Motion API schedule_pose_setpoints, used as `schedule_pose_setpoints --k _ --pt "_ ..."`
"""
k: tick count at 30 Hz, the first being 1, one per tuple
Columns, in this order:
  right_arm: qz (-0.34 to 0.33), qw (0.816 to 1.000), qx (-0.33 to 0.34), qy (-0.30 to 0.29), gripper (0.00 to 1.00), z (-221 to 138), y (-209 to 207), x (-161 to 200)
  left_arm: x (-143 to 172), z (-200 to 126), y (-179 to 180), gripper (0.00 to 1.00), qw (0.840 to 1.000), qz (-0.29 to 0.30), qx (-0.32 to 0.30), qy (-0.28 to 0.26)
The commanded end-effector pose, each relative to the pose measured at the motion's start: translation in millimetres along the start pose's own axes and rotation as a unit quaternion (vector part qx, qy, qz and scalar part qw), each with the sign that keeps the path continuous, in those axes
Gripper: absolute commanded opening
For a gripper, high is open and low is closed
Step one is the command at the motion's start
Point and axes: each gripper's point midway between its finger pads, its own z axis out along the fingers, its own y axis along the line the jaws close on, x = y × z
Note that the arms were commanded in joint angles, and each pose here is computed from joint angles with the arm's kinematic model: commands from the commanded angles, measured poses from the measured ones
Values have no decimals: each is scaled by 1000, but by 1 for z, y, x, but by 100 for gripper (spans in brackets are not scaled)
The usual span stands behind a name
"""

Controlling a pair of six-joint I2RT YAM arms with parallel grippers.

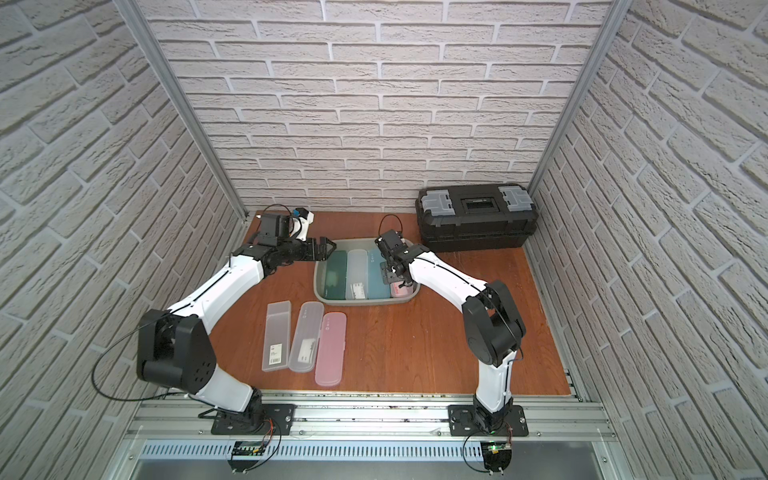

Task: Put the pencil case into the storage box
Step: Place the pencil case at the storage box.

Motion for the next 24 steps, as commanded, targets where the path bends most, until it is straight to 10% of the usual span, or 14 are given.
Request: schedule_pose_setpoints --k 1,24 --pt "33 997 -54 -43 90 -34 20 -8 -6 -7 5 98 999 29 -26 -19" --pt "-78 967 -235 53 85 -45 194 131 133 -85 51 98 966 -137 -218 -13"
